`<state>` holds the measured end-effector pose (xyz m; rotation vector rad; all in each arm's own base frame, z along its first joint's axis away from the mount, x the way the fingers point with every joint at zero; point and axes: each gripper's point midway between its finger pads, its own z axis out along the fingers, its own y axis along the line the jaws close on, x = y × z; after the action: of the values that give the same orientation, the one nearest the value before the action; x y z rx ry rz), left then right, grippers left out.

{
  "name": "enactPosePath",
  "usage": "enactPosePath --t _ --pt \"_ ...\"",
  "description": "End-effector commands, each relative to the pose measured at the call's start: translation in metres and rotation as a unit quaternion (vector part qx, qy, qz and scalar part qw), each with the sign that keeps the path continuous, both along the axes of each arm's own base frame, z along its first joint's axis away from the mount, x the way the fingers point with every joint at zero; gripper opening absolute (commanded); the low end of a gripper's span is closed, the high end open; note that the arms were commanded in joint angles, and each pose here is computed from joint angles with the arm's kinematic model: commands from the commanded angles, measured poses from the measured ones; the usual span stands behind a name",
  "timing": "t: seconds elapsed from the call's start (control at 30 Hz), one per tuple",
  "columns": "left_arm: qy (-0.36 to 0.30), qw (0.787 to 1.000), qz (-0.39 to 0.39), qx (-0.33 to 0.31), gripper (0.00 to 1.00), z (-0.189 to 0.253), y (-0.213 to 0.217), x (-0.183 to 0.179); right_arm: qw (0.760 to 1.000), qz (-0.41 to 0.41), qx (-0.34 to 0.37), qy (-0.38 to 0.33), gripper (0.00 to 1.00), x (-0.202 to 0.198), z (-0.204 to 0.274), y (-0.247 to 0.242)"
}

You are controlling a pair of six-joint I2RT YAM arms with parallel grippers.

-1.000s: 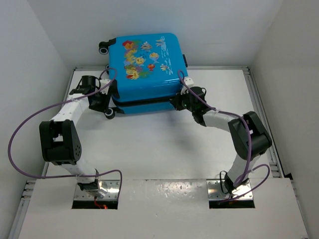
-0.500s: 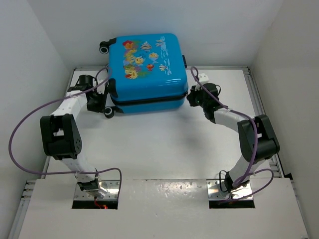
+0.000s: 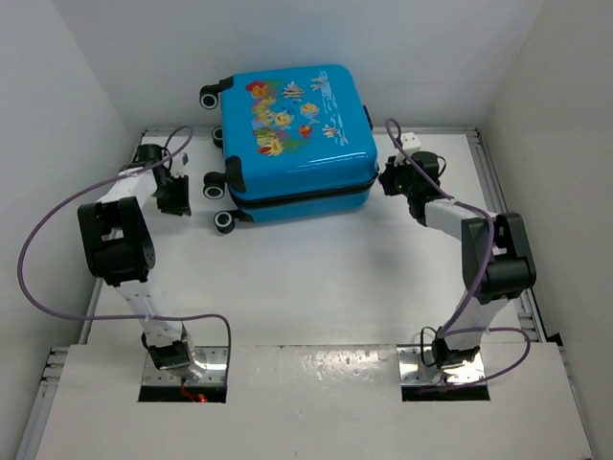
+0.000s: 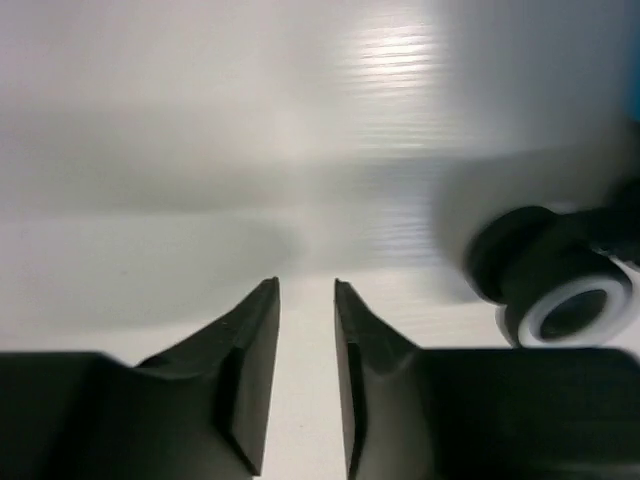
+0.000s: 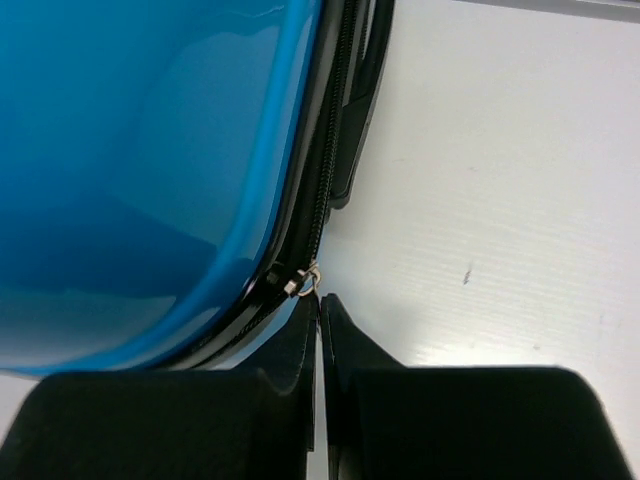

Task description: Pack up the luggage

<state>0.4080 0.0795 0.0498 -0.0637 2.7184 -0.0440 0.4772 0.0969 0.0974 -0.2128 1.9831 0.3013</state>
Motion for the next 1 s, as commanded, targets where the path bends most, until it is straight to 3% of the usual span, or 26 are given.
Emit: enactPosePath --t 0.0,0.03,0.1,0.17,0.2,0.27,0.3,0.33,0.4,0.53,0.73,0.97 --pt "-0.146 0.983 -0.082 -0.079 0.37 0.070 -0.033 0.024 0.996 -0.061 -0.031 -0.054 0.00 0.033 0.026 -0.040" --pt "-0.178 0.976 -0.102 -0.074 0.66 0.086 -0.037 0.023 0.997 -0.057 -0.026 -0.055 0.00 0.035 0.028 -0.037" --pt "-0.243 0.955 -0.164 -0.041 0.93 0.128 -0.044 0.013 0.997 -0.044 -0.022 -0.055 0.00 0.035 0.029 -0.032" --pt "-0.285 0.935 -0.208 -0.021 0.98 0.159 -0.047 0.008 0.998 -0.041 -0.021 -0.053 0.00 0.035 0.028 -0.031" --pt "-0.315 0.915 -0.251 0.004 1.00 0.183 -0.052 0.001 0.998 -0.039 -0.019 -0.052 0.00 0.034 0.027 -0.031" --pt "-0.341 0.884 -0.318 -0.007 1.00 0.208 -0.075 -0.009 0.998 -0.034 -0.021 -0.052 0.00 0.034 0.026 -0.030" --pt "-0.316 0.884 -0.343 -0.026 1.00 0.204 -0.087 -0.023 0.998 -0.030 -0.020 -0.052 0.00 0.033 0.026 -0.028" --pt "-0.326 0.856 -0.401 -0.022 1.00 0.218 -0.104 -0.026 0.998 -0.029 -0.018 -0.055 0.00 0.034 0.028 -0.028" --pt "-0.287 0.824 -0.487 -0.037 1.00 0.211 -0.131 -0.051 0.998 -0.022 -0.018 -0.049 0.00 0.035 0.024 -0.026" --pt "-0.237 0.802 -0.545 -0.060 1.00 0.189 -0.153 -0.061 0.998 -0.015 -0.015 -0.054 0.00 0.041 0.028 -0.023" --pt "-0.195 0.808 -0.554 -0.053 0.96 0.157 -0.170 -0.025 0.998 -0.006 -0.012 -0.057 0.00 0.041 0.029 -0.021" --pt "-0.192 0.811 -0.552 0.023 0.85 0.133 -0.179 0.012 0.999 0.007 -0.003 -0.053 0.00 0.038 0.024 -0.016"
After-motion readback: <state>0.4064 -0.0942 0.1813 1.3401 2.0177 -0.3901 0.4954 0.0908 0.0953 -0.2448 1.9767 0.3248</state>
